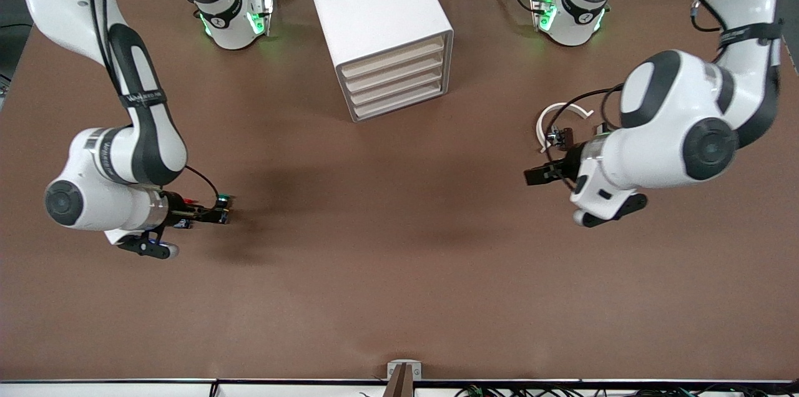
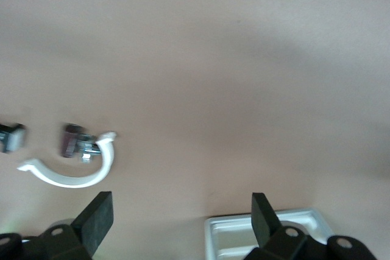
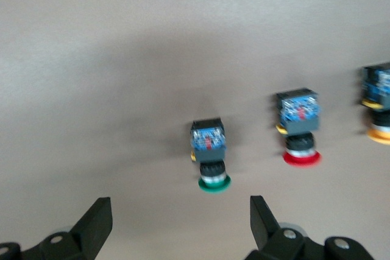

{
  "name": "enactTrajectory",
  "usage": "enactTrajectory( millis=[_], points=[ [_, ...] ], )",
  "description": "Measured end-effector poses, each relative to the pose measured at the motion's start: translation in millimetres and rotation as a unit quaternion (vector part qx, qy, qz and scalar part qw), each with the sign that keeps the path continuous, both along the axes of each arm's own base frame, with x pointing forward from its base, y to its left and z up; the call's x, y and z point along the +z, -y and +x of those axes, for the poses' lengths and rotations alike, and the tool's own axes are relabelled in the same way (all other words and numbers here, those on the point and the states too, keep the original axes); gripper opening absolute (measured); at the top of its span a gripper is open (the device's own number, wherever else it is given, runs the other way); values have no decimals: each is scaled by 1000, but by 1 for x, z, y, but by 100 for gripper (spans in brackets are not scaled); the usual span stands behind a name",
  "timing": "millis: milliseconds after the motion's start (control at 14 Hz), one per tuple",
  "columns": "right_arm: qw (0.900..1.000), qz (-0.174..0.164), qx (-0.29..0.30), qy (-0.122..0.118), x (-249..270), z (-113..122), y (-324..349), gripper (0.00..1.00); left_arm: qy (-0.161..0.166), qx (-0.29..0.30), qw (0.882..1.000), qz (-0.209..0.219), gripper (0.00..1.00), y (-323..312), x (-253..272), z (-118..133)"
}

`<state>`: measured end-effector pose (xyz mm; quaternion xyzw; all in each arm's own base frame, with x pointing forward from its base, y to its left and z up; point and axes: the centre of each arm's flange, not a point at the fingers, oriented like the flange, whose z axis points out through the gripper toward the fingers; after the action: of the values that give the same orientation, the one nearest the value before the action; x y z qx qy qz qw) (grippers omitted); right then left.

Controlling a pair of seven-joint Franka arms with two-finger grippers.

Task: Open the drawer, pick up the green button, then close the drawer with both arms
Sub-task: 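Open the right gripper on the button while the left gripper withdraws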

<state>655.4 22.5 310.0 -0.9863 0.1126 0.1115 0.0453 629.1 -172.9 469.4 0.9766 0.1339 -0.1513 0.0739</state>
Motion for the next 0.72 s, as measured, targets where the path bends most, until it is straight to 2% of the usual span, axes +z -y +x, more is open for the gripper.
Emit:
enactTrajectory(
  millis=[143, 287, 573, 717],
  points=[
    [1000, -17, 13, -8, 35, -5, 9, 100, 4, -29, 1000, -1, 100, -44, 20, -3],
    [999, -29, 26, -27, 78, -12, 12, 100, 10, -55, 998, -4, 100, -70, 46, -14],
    [998, -24, 40, -47, 179, -22, 32, 100, 28, -72, 997, 12, 100, -97, 88, -55],
    [998, -18, 44, -44, 211, -27, 52, 100, 35, -83, 996, 13, 100, -112, 98, -73]
  ],
)
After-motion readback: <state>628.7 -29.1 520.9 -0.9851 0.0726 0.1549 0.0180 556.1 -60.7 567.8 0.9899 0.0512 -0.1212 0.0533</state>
